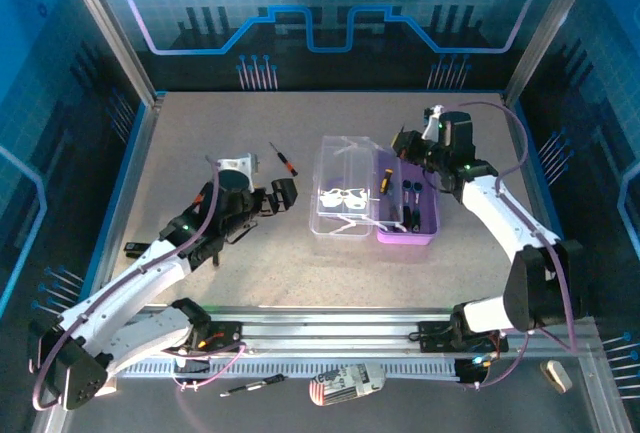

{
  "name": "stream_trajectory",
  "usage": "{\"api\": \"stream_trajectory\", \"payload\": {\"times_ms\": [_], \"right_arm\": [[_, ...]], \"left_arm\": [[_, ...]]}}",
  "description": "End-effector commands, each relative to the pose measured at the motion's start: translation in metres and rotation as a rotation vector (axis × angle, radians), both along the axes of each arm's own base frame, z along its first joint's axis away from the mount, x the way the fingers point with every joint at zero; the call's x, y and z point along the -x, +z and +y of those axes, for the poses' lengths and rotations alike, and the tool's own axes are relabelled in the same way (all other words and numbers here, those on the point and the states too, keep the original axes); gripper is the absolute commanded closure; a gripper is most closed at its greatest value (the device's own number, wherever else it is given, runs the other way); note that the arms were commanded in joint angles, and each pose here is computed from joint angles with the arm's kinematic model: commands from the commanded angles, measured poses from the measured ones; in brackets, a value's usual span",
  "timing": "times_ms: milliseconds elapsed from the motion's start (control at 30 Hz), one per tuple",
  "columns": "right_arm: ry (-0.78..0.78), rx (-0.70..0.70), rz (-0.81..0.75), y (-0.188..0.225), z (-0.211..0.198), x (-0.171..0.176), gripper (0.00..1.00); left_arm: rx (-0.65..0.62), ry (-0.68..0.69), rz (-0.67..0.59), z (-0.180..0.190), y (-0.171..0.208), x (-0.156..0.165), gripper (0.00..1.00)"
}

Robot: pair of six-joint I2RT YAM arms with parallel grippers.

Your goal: Pack the tool kit

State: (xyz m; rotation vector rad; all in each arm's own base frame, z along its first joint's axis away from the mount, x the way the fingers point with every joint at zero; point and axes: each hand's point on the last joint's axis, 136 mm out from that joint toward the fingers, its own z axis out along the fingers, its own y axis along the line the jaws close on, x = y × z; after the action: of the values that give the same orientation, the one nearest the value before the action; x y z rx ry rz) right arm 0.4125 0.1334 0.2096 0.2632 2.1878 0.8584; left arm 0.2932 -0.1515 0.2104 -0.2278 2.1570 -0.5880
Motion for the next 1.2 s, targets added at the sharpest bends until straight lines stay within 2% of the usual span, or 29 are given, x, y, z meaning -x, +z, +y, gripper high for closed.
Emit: {"api": "stream_trajectory", "payload": {"times_ms": [0,200,467,600,700,867,1033,1167], "right_arm": [[0.078,-0.035,0.069,-0.027,0.012,0.000,0.99],[0.149,-0.073,0.134,-0.054,0.039,-0.005,0.99],[0.170,-0.129,0.174,-0.068,0.051,-0.011,0.97],[0.172,-0.136,0.196,-0.074,0.052,-0.011,0.89],[0.174,-0.138,0.206,-0.075,0.052,-0.010,0.79],[0.185,-0.135,0.189,-0.068,0.051,-0.005,0.71],[0.166,-0.095,0.152,-0.051,0.043,0.002,0.70],[0.133,-0.048,0.105,-0.033,0.031,0.009,0.70]], "left_arm": [[0.021,0.072,0.052,0.014,-0.014,0.000,0.01],[0.027,0.097,0.078,0.018,-0.026,0.000,0.01],[0.036,0.091,0.092,0.017,-0.031,0.001,0.01],[0.040,0.088,0.094,0.016,-0.031,0.001,0.01],[0.042,0.084,0.100,0.015,-0.032,0.001,0.01],[0.053,0.084,0.109,0.013,-0.033,0.000,0.01],[0.054,0.094,0.124,0.014,-0.036,0.000,0.01],[0.016,0.170,0.139,0.029,-0.041,0.000,0.01]]}}
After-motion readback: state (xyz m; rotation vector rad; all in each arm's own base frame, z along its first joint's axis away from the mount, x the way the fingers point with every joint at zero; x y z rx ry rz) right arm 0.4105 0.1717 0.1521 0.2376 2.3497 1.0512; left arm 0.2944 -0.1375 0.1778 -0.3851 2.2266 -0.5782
